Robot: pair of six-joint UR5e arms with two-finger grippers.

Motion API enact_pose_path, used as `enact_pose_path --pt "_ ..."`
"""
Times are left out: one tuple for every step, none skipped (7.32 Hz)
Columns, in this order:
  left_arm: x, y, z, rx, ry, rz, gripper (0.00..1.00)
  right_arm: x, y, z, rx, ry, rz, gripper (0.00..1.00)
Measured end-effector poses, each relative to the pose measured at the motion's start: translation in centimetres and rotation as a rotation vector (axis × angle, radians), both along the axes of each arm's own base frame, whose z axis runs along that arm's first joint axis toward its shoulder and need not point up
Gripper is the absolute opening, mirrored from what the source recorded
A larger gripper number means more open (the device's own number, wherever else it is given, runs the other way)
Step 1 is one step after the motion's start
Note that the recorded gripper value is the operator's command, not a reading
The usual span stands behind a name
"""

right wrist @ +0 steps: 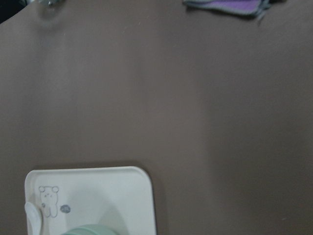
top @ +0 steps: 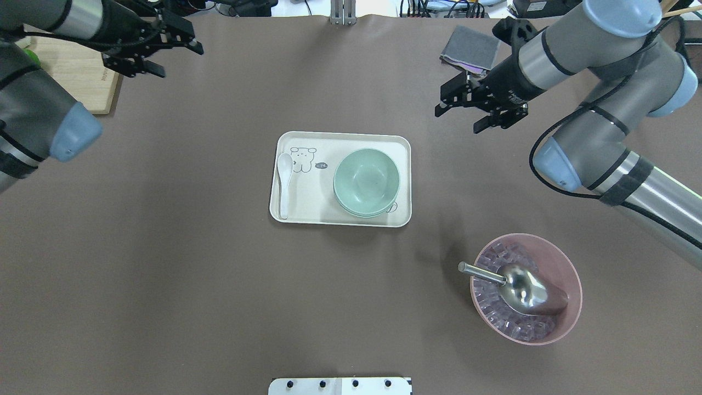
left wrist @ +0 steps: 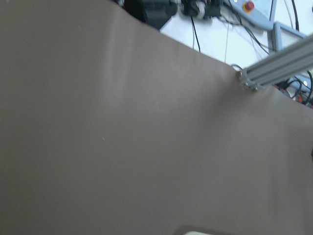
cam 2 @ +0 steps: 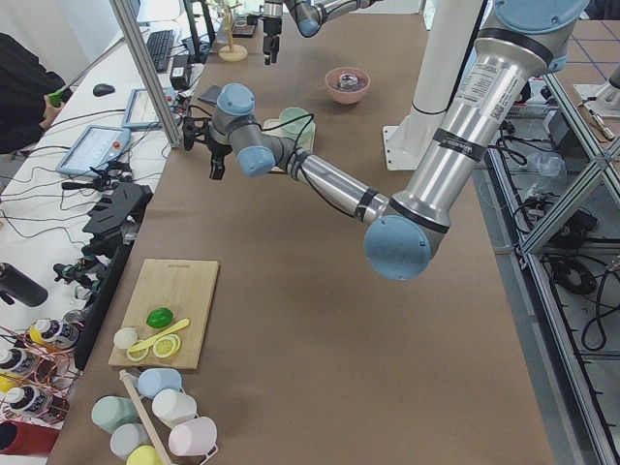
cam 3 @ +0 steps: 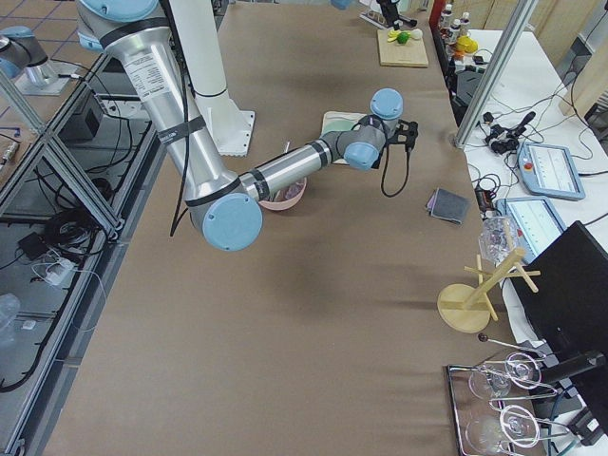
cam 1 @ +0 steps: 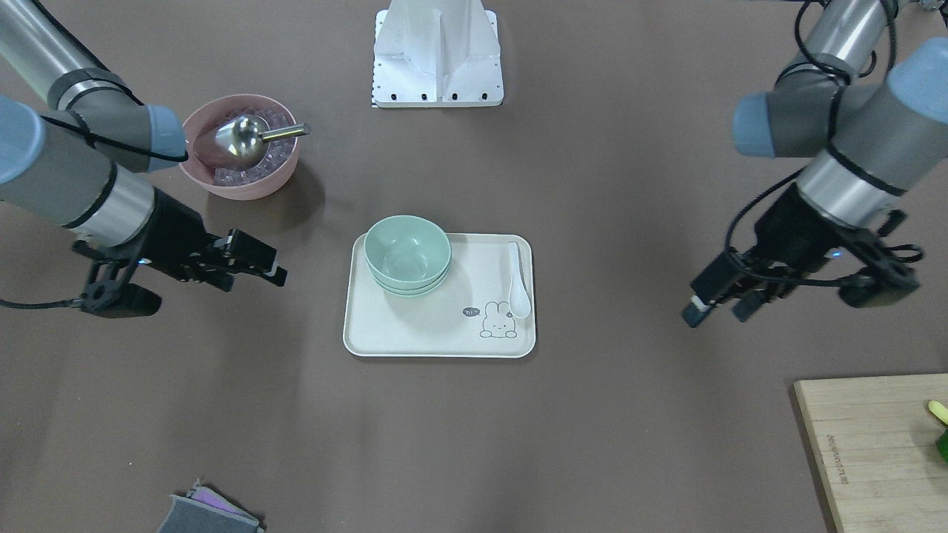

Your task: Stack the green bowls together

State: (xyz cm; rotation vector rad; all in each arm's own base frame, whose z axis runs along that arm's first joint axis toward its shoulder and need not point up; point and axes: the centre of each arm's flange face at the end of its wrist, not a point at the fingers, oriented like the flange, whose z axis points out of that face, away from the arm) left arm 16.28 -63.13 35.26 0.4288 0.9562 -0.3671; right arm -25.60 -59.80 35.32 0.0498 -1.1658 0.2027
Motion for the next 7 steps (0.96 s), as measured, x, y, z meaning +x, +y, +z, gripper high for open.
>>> enact_pose_path --pt "-3.8 0.1 3.1 0.027 -0.188 0.009 0.98 3.6 -0.8 3.7 0.063 0.084 -0.008 1.00" --pt "-7.3 0.4 5.1 0.001 -0.338 0.059 0.98 7.0 -1.1 7.8 0.131 0.194 -0.036 1.00" --pt "-10.3 1.1 6.6 -0.034 -0.446 0.134 0.98 10.2 -0.5 13.3 0.198 0.336 -0.091 1.00" --pt "-12.5 2.2 8.2 -0.061 -0.478 0.196 0.98 13.4 0.7 18.3 0.242 0.464 -0.168 1.00" --pt "-14.0 3.6 10.5 -0.101 -0.446 0.240 0.98 17.4 1.9 22.4 0.233 0.554 -0.249 1.00" --pt "-15.2 5.4 13.4 -0.146 -0.405 0.264 0.98 21.5 3.4 25.5 0.191 0.596 -0.316 1.00" --pt "-16.3 7.1 16.1 -0.174 -0.382 0.267 0.98 25.4 5.1 27.8 0.152 0.592 -0.346 1.00"
